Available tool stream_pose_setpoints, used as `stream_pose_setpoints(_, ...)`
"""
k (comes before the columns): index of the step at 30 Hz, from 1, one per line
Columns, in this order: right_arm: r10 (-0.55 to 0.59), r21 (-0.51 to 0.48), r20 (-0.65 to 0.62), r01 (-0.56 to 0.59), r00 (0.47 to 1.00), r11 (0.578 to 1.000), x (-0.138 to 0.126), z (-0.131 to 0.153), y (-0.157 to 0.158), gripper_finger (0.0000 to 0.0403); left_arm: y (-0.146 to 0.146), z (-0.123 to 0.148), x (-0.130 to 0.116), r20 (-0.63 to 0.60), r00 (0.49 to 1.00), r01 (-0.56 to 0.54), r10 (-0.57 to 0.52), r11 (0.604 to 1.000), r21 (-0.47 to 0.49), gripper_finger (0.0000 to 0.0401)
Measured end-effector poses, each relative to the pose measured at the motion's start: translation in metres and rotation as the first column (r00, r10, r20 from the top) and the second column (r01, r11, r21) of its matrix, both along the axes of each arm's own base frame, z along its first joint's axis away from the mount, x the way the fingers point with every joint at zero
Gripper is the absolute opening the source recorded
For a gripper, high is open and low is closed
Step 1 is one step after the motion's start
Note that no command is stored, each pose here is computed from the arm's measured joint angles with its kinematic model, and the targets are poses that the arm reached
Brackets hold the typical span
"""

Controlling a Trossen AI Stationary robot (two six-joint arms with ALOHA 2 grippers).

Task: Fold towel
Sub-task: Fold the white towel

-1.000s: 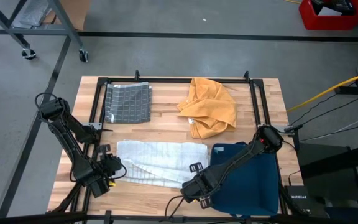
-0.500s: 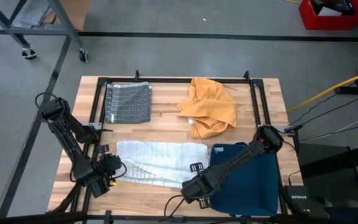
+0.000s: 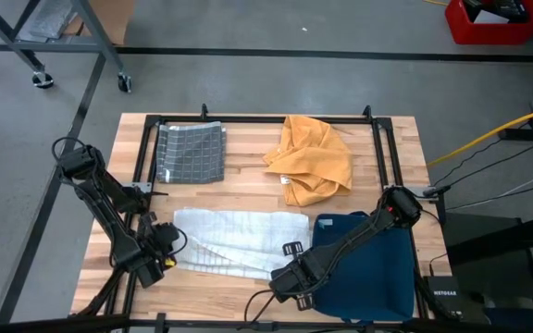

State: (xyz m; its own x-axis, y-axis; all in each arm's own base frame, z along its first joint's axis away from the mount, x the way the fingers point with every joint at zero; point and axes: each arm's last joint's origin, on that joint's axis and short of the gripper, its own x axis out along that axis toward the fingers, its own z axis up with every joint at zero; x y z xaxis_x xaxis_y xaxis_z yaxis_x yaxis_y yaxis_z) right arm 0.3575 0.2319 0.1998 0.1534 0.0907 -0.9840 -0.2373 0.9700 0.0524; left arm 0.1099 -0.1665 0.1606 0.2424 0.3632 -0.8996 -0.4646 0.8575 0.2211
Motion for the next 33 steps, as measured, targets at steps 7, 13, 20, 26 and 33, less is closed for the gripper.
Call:
stream_pose_setpoints(7,0.000,0.000,0.001,0.000,1.000,1.000,0.000,0.000,0.000,0.0005,0.001,-0.008,-0.001,0.010,1.000,0.009,-0.009,1.000,-0.021,0.0126)
stream_pose_setpoints(13,-0.001,0.000,0.000,0.001,1.000,1.000,0.000,0.000,0.000,0.0004,-0.004,-0.010,0.001,-0.004,0.998,0.069,-0.070,0.995,-0.071,0.0100)
stream_pose_setpoints(20,-0.121,-0.024,0.013,0.121,0.993,0.992,0.000,0.000,-0.002,0.0002,0.000,-0.010,-0.001,-0.019,0.999,0.046,-0.047,0.998,-0.040,0.0011)
stream_pose_setpoints(26,-0.286,-0.062,-0.019,0.284,0.958,0.957,-0.004,-0.001,-0.005,0.0001,0.008,-0.008,-0.005,-0.026,0.999,-0.024,0.025,0.999,0.029,0.0002)
stream_pose_setpoints(33,-0.392,-0.104,-0.062,0.385,0.918,0.917,-0.010,0.000,-0.010,0.0001,0.011,-0.007,-0.007,-0.052,0.999,-0.004,0.007,0.998,0.069,0.0001)
